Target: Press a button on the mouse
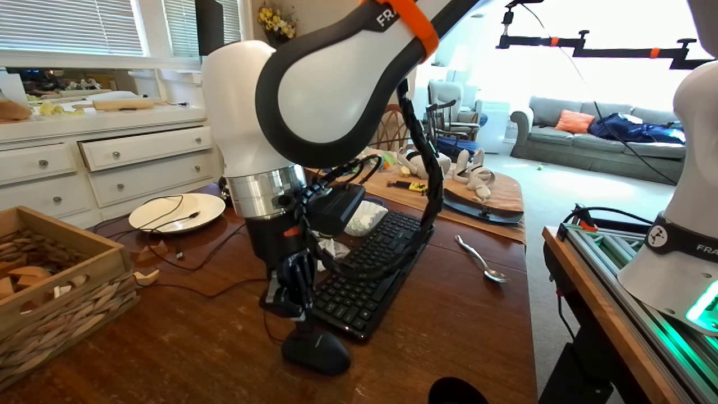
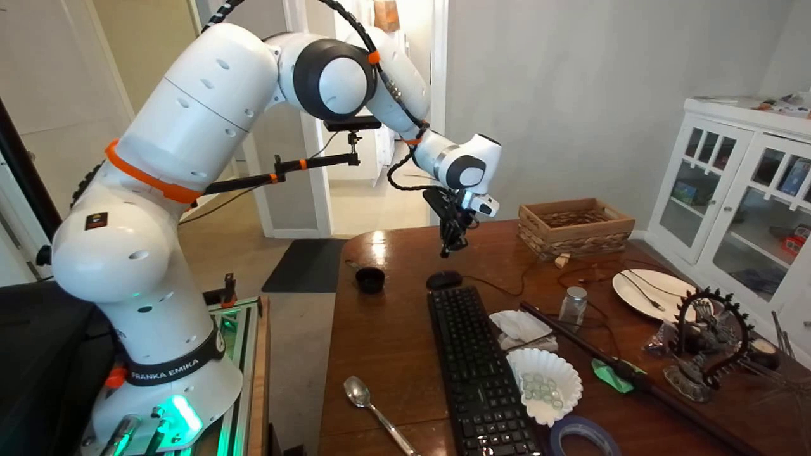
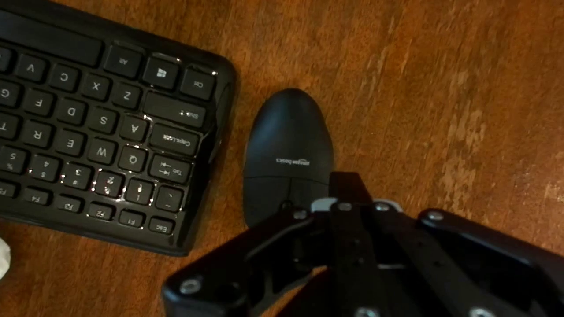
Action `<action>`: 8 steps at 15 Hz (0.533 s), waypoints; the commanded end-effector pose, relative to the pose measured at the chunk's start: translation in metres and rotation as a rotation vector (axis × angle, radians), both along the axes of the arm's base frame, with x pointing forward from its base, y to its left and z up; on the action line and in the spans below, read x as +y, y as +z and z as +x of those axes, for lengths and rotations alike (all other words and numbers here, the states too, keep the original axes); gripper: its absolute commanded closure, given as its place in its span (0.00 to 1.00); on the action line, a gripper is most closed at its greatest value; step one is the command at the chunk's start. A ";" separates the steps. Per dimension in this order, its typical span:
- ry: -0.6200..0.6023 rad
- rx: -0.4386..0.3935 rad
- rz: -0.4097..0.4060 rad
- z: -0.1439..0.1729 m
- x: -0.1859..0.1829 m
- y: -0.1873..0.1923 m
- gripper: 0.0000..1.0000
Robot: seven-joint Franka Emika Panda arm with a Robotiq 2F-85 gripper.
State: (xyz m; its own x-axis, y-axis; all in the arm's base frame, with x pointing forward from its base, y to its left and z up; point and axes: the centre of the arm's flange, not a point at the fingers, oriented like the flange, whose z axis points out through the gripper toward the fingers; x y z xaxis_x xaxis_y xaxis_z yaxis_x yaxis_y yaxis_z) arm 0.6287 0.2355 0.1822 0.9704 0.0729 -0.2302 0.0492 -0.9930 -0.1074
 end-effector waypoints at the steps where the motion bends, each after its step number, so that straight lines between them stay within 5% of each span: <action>1: 0.013 0.024 0.000 0.012 0.002 -0.012 1.00; 8: 0.003 0.022 -0.023 0.016 0.005 -0.031 1.00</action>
State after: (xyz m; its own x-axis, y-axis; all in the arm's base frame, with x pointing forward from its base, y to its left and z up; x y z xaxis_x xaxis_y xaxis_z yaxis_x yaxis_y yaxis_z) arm 0.6375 0.2347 0.1633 0.9689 0.0683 -0.2377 0.0442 -0.9934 -0.1055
